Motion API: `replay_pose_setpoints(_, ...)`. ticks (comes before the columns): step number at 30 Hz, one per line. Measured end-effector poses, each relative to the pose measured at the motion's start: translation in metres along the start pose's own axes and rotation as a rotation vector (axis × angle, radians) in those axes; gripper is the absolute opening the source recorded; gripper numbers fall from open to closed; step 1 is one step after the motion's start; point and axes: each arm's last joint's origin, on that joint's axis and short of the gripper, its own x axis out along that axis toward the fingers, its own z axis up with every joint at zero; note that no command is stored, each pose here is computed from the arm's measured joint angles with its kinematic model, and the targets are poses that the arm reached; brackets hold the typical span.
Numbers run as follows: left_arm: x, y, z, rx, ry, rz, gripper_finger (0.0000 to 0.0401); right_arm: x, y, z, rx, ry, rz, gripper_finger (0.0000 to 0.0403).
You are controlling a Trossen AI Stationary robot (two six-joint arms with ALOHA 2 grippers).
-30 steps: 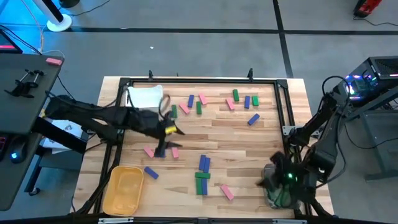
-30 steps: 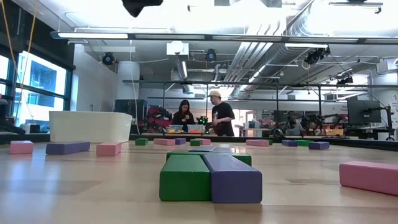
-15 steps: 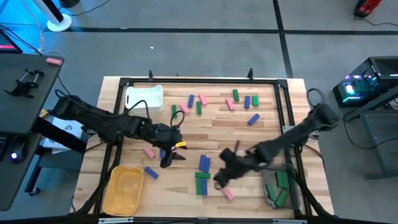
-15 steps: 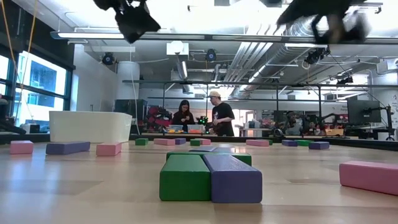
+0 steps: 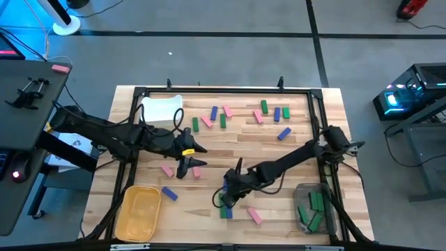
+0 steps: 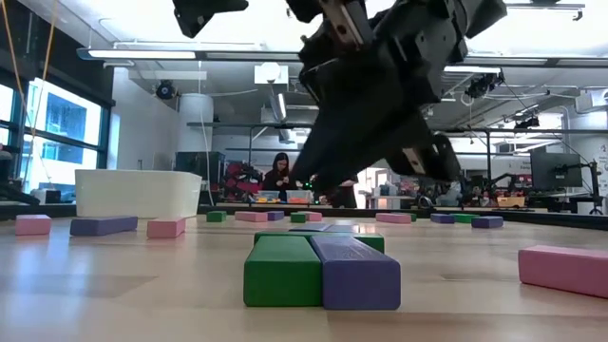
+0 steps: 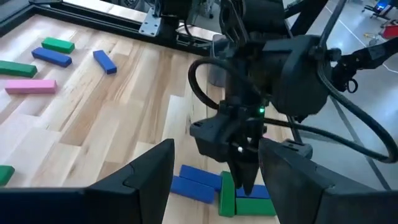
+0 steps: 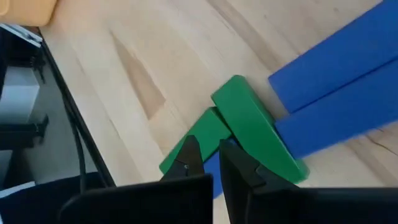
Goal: Sort blocks
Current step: Put the green block into the black transparent bin
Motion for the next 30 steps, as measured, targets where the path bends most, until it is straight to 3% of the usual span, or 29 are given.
replay_pose_setpoints(6, 0.000, 0.001, 0.000, 0.001, 0.000, 0.018, 0.0217, 0.007, -0.013, -0.006, 0.035, 0.036, -0.115, 0.0000)
replay_pose_setpoints(11, 0.000, 0.001, 0.000, 0.001, -0.001, 0.018, 0.0217, 0.006, -0.014, -0.005, 0.041, 0.026, -0.129, 0.0000)
replay_pose_setpoints(17, 0.000, 0.001, 0.000, 0.001, -0.001, 0.018, 0.0217, -0.001, -0.020, -0.016, -0.019, 0.195, -0.197, 0.0000)
replay_pose_setpoints(25, 0.000, 0.003, -0.001, 0.003, -0.003, 0.060, 0.0217, -0.036, -0.041, -0.037, -0.080, 0.432, -0.487, 0.0000)
replay_pose_setpoints(30, 0.000, 0.006, 0.000, 0.000, -0.017, 0.103, 0.0217, -0.047, -0.056, -0.012, -0.043, 0.308, -0.622, 0.0000)
